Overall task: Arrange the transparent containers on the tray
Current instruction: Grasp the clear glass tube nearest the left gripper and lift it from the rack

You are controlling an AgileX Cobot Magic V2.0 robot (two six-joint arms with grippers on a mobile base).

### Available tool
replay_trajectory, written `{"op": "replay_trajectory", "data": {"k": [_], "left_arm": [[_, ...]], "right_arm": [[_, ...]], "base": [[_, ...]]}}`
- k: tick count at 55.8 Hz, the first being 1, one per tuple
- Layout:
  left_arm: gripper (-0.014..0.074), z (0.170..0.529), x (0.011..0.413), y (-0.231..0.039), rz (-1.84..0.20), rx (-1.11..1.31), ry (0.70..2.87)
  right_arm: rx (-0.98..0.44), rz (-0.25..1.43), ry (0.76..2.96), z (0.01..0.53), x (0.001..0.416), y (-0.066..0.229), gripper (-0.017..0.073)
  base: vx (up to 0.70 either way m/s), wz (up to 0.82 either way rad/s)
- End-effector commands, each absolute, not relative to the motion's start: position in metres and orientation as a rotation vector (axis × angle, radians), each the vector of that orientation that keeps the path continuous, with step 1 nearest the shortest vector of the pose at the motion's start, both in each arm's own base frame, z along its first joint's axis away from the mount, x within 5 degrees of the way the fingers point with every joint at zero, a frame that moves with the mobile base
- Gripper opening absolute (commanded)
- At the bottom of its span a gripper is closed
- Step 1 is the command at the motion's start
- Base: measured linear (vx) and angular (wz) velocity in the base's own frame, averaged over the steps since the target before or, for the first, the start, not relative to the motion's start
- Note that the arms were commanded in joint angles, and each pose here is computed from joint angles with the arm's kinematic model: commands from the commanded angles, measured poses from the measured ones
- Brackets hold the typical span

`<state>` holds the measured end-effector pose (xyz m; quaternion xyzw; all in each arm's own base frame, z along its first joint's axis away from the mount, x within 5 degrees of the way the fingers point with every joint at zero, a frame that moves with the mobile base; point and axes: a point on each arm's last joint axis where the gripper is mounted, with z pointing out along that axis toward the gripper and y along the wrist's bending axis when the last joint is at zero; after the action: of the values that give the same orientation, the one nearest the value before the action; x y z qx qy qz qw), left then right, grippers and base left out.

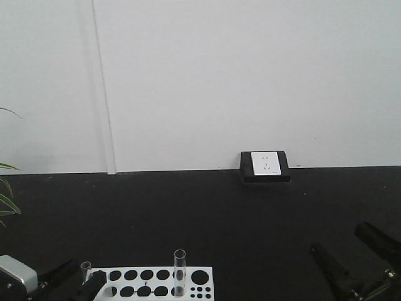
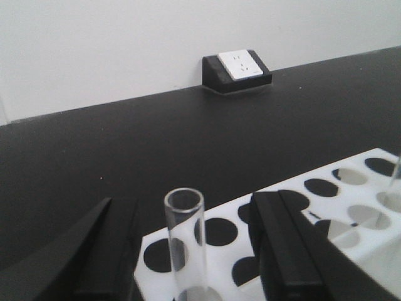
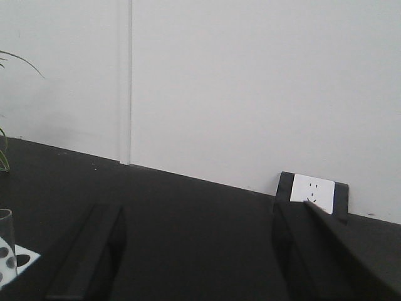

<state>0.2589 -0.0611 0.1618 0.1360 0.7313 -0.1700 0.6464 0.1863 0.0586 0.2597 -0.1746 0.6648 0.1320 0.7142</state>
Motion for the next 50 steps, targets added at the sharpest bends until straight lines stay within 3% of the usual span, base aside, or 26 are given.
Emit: {"op": "replay_trajectory", "data": {"k": [1, 9, 16, 34, 43, 50], "left_arm": [[0.0488, 0.184, 0.270, -0.064, -0.410, 0.289, 1.479], [0.0468, 0.181, 0.279, -0.065, -0.409, 0.291, 1.482], [0.0391, 0.180, 0.281, -0.065, -0.409, 0.291, 1.488], [-0.0010, 0.180, 0.279, -0.069, -0.429, 0.336, 1.481], [-0.0007, 0.195, 0.275, -0.071, -0.444, 0.368, 1.404], [-0.0006, 0.234, 0.273, -0.070, -0.454, 0.342, 1.332]], "right_arm": [[-0.372, 0.320, 1.350, 0.278, 0.187, 0.060, 0.0536], [-0.371, 0.320, 1.350, 0.278, 0.187, 0.060, 0.0536], [-0.371, 0.320, 1.350, 0.278, 0.187, 0.060, 0.0531], [-0.371, 0.320, 1.350, 0.278, 0.187, 0.060, 0.0484], [-0.371, 0.320, 1.350, 0.278, 0.187, 0.060, 0.0483], [-0.371, 0.320, 1.350, 0.278, 0.187, 0.060, 0.0483]], "base": [[0.00, 0.00], [0.00, 0.00], [0.00, 0.00], [0.00, 0.00], [0.00, 0.00], [0.00, 0.00]]}}
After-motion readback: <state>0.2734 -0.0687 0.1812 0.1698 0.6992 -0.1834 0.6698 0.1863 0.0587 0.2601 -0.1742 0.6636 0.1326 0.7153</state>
